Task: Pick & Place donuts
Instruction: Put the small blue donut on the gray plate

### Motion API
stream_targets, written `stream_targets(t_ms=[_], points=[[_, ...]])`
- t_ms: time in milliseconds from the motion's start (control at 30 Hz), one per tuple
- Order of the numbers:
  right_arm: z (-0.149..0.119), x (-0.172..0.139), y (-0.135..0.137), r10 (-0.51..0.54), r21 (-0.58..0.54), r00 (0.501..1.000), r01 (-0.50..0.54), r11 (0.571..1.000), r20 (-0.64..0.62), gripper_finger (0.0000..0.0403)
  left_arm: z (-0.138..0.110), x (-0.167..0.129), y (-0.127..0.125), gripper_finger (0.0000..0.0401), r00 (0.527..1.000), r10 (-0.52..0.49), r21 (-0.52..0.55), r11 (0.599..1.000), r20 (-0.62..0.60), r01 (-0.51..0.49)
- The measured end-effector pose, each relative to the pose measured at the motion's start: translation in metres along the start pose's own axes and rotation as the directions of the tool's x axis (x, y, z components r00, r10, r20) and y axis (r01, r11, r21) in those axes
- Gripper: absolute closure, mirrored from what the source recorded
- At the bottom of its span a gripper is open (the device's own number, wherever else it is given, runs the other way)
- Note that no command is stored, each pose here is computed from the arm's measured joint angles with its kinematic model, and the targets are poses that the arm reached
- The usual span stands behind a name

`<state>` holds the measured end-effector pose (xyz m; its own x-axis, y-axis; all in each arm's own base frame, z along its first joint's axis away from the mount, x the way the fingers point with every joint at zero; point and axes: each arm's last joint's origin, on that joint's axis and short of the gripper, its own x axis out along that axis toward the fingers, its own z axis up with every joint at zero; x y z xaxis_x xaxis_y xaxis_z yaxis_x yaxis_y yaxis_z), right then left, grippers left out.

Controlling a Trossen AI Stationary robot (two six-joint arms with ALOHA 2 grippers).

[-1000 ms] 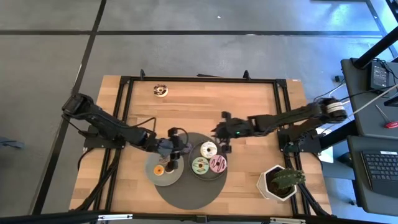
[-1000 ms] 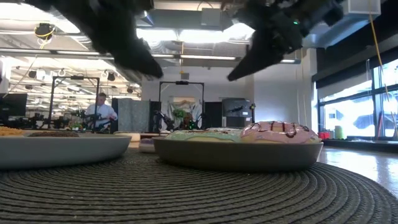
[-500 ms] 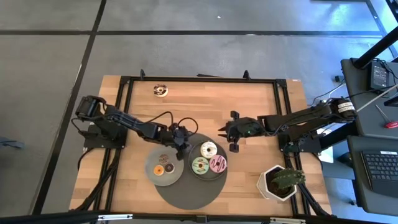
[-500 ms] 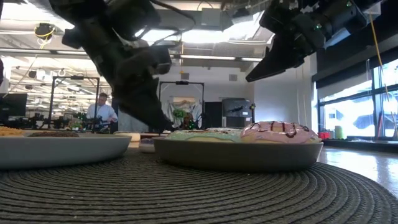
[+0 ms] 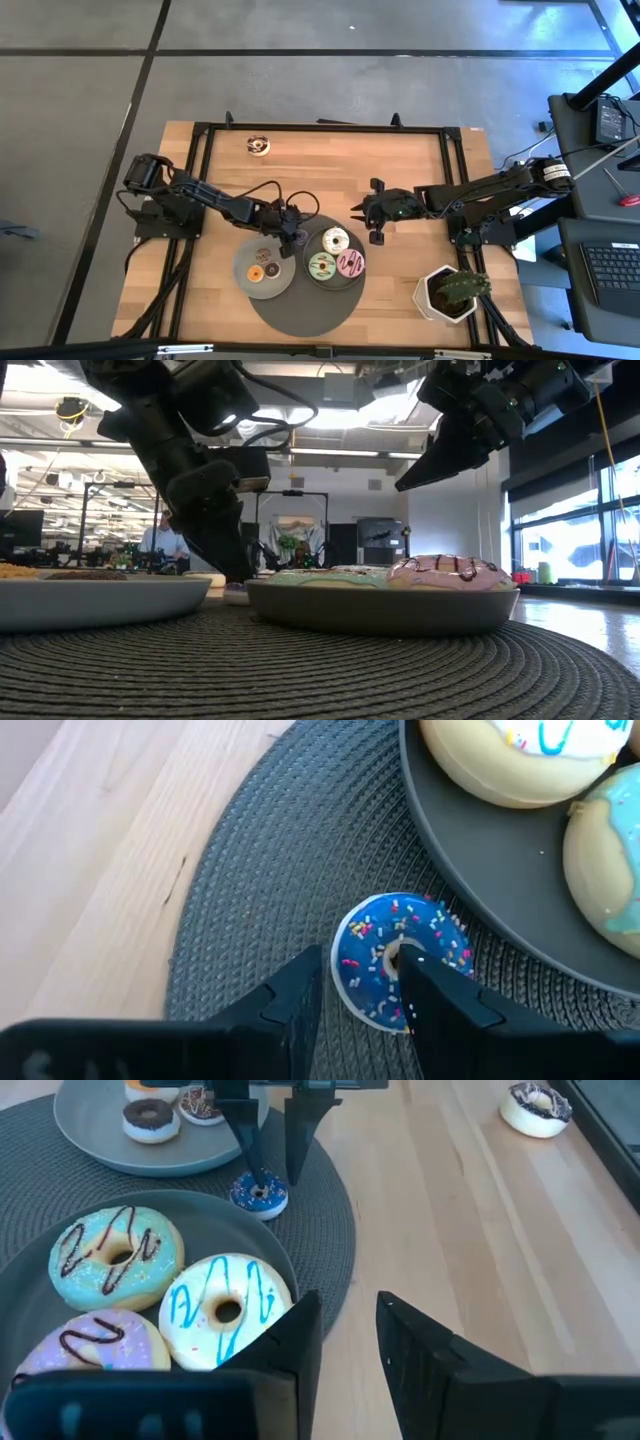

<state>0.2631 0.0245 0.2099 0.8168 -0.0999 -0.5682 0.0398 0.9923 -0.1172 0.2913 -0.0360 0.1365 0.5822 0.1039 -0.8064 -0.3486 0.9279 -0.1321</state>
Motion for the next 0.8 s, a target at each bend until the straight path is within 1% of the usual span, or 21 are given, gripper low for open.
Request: stream_targets(t_ms=[67,200,600,667,800], points=[[0.0000,0.0000,0.0000,-0.001,0.000,1.000,0.001,1.000,0.000,0.0302,-0.0001,0.0000,-0.0001,0.0274,1.000,0.000,0.000,1.000,0.000,0.000],[-0.0001,0.0000,-0.0014,-0.048,-0.001,0.999,0.048,0.999,-0.001,0.0302,-0.0001,0.0000,0.0000,0.0284,1.000,0.002,0.000,1.000,0.000,-0.002],[-0.0001,0.0000,-0.0015,-0.050,-0.002,0.999,0.050,0.999,-0.001,0.0302,-0.0002,0.0001,-0.0002,0.0376,1.000,-0.005,0.000,1.000,-0.004,0.005],[-0.0001,0.0000,-0.0014,-0.050,-0.003,0.999,0.050,0.999,-0.001,0.0302,-0.0003,0.0000,-0.0008,0.0391,1.000,-0.022,0.012,1.000,-0.012,0.022],[-0.0001,0.0000,-0.0014,-0.050,-0.004,0.999,0.050,0.999,-0.001,0.0302,-0.0003,-0.0001,-0.0011,0.0396,1.000,-0.022,0.021,1.000,-0.011,0.022]])
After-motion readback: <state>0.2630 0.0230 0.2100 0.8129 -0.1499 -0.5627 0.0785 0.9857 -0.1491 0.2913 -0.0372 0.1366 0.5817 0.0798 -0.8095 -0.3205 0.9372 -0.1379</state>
